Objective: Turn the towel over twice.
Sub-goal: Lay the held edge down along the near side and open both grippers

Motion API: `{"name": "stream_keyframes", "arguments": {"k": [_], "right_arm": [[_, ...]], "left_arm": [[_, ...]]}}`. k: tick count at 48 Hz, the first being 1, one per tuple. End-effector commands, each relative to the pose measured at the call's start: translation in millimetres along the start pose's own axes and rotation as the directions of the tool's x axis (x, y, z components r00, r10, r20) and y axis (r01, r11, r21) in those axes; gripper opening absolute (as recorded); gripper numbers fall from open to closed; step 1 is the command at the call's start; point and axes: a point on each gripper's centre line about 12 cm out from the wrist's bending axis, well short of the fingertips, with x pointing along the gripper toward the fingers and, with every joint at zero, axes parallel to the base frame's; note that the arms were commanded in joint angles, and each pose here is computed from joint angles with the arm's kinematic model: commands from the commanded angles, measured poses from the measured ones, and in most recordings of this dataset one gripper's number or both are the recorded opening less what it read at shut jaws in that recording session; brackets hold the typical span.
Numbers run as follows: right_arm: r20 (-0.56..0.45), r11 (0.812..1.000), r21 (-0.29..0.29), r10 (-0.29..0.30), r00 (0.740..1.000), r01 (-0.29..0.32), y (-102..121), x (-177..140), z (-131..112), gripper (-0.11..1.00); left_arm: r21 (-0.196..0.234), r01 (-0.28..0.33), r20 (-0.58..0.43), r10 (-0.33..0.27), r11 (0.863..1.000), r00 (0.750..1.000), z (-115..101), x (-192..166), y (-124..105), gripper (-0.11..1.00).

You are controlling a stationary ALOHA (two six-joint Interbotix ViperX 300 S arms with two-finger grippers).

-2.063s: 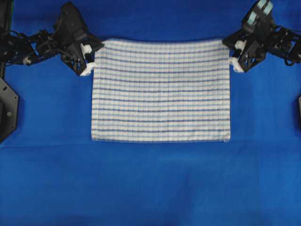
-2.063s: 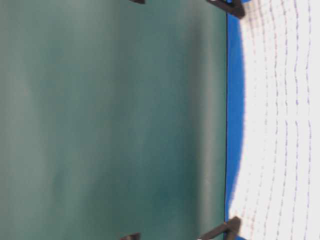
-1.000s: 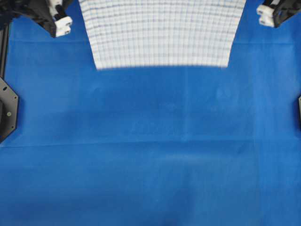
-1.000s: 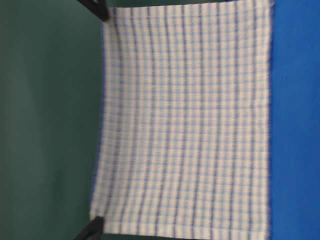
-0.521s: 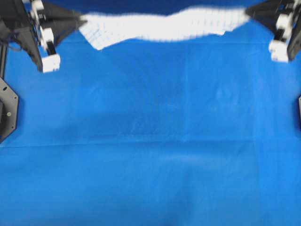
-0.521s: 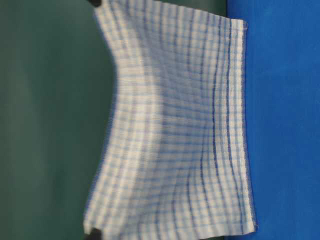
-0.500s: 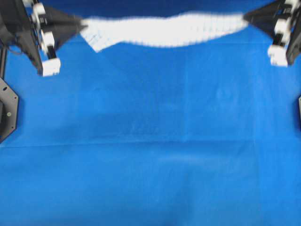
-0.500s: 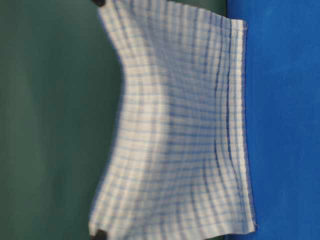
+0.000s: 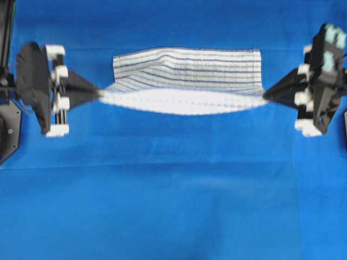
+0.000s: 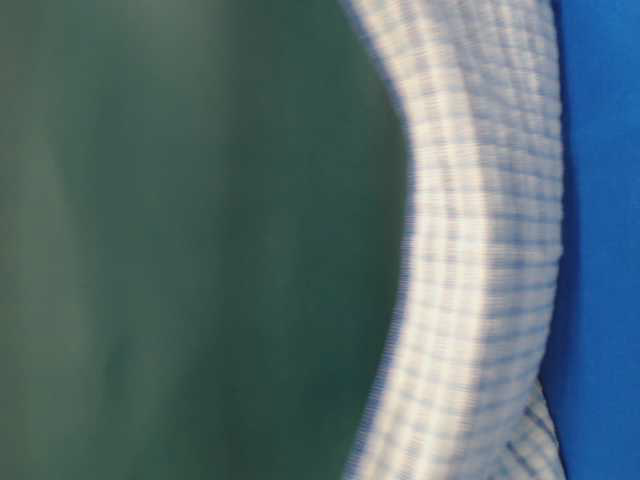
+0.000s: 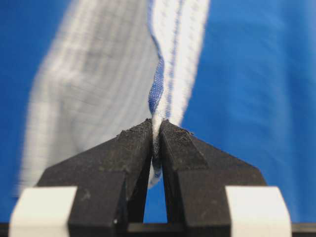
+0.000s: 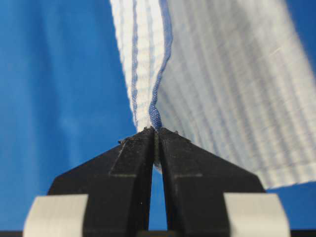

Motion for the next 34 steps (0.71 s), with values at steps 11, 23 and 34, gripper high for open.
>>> {"name": "stream_keyframes", "arguments": {"k": [11,23,34], "right_arm": [[-0.117,0.994,0.012,0.109,0.987,-0.108,40,27,-30,0.06],[-0.202,0.983,0.047,0.182,0.962,-0.176,74,36,-53,0.06],[-0.246,0.981,0.071,0.19,0.95,-0.178,83,45,-66,0.06]], "left_arm": [[-0.07,0.148,-0.115,-0.156,0.986,0.981,-19,21,-44,0.03],[-0.109,0.236,-0.217,-0.255,0.966,0.942,-31,40,-82,0.03],[-0.102,0.265,-0.315,-0.284,0.959,0.906,-35,51,-100,0.03]]}}
